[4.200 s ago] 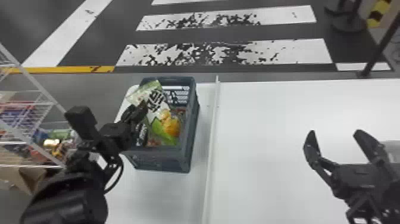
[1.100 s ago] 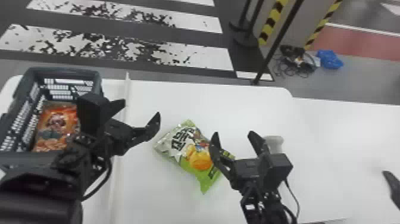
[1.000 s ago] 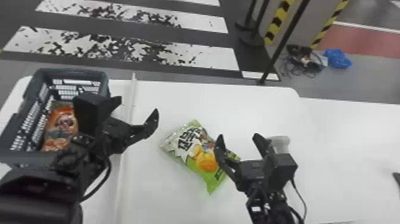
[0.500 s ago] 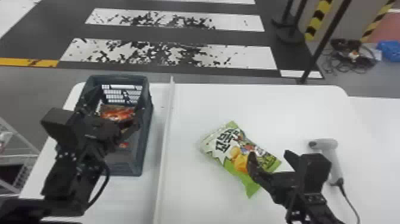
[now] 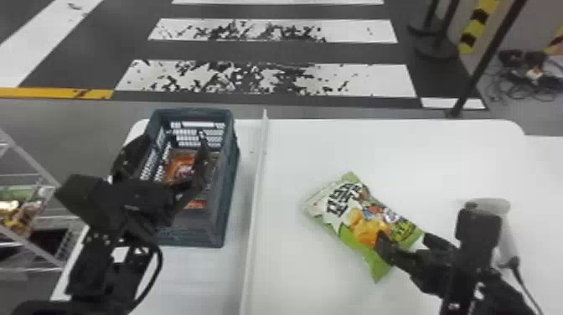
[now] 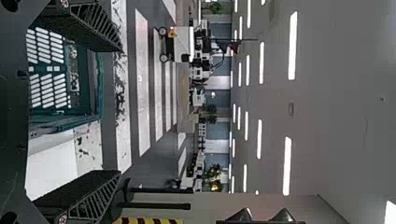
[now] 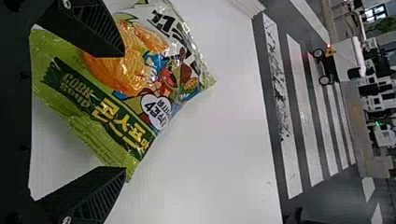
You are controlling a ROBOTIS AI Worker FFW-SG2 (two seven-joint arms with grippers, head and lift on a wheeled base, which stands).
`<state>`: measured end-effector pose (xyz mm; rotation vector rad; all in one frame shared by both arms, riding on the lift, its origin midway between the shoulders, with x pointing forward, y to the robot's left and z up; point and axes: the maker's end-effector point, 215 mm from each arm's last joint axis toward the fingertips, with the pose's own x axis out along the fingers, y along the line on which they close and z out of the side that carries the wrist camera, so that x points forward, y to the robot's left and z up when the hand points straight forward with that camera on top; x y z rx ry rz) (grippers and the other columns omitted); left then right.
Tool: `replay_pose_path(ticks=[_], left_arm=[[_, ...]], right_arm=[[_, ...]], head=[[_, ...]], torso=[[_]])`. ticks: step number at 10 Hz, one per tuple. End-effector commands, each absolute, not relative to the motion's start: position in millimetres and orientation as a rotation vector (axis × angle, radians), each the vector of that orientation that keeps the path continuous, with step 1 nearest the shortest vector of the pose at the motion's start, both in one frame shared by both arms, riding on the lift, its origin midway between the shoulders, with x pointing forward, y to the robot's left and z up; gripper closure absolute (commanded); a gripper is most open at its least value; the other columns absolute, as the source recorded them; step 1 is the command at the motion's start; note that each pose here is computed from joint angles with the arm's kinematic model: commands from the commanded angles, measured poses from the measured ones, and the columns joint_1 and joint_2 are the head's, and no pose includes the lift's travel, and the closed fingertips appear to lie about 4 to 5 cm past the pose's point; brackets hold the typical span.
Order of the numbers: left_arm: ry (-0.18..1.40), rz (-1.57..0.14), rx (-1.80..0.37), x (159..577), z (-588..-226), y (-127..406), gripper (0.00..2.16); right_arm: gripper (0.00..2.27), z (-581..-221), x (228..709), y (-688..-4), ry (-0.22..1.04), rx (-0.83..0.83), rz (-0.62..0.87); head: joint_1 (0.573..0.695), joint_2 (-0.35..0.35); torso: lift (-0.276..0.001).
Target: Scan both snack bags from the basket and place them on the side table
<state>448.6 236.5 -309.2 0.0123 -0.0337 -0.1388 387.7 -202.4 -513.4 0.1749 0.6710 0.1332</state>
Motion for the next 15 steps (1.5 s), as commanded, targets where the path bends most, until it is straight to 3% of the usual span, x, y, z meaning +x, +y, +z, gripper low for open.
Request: replay_pose_path(ticks=[1,4,5,7,10,12,15], left_arm=[[-0.031,-0.141,0.013,448,-310,236,0.06],[-0.017,-0.143,0.008,444,-317,237,0.06],[-0.012,-0.141,0.010,444,-319,239,0.06],[0.000,-0.139,0.010,443,-326,240,0.06],[0.009,-0.134,0.009,441,-333,243,0.06],[0.006,-0.127,0.005,439,-333,247,0.06],[-0.004,-0.119,-0.003,439,-329,254,0.06]], right_arm=[[0.06,-515,393,-200,0.702,0.187,0.144],[0.12,-547,397,-199,0.846,0.208,0.159],[0.48,-551,398,-199,0.855,0.219,0.174],[2.25,-555,393,-203,0.884,0.229,0.180],[2.25,-523,403,-206,0.794,0.294,0.202],[2.25,-476,426,-217,0.666,0.253,0.183],[2.25,-409,464,-243,0.466,-0.066,0.070]], head=[[0.695,0.047],[0.695,0.050],[0.695,0.050],[0.695,0.057],[0.695,0.049],[0.695,0.048],[0.695,0.025]], torso=[[-0.075],[-0.075],[-0.075],[-0.075],[-0.075],[-0.075],[-0.075]])
